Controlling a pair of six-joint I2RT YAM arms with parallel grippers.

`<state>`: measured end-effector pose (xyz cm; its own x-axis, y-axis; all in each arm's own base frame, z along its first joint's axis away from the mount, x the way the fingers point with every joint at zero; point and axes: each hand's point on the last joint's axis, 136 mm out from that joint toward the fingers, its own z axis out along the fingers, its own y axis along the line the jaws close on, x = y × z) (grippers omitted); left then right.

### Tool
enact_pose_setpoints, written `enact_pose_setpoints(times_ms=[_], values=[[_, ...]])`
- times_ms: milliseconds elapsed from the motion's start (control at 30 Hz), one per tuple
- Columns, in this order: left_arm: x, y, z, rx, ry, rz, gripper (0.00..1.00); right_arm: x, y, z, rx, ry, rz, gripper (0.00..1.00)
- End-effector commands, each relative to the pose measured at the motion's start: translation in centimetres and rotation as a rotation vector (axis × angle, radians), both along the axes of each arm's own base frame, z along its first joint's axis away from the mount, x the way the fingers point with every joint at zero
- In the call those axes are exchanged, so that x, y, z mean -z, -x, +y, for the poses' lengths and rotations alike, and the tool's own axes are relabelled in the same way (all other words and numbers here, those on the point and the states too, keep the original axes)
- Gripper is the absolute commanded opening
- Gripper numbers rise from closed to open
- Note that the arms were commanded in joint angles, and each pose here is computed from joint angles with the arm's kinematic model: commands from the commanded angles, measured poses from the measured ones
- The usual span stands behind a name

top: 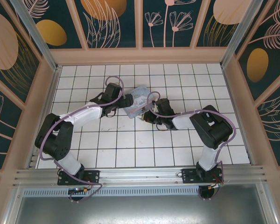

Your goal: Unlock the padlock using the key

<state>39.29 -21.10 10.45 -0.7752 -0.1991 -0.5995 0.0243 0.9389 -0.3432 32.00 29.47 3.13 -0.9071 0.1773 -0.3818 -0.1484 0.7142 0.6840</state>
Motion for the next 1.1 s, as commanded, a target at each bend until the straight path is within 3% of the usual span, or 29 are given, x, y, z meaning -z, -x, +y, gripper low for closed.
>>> enact_pose_setpoints(times_ms=[0,500,1067], values=[[1.8,0.7,0.3,0.013,-0.078,0.031,0.99,-1.0,-0.1,-0.1,0.017,-0.027,-0.01,0.0],[6.2,2.4,1.5,0.027,-0.256,0.107,0.99,-1.8,-0.4,0.0,0.039,-0.054,-0.01,0.0],[7.5,3.0,1.9,0.032,-0.275,0.137,0.98,-4.0,-1.1,0.3,0.1,-0.22,0.003,0.0]])
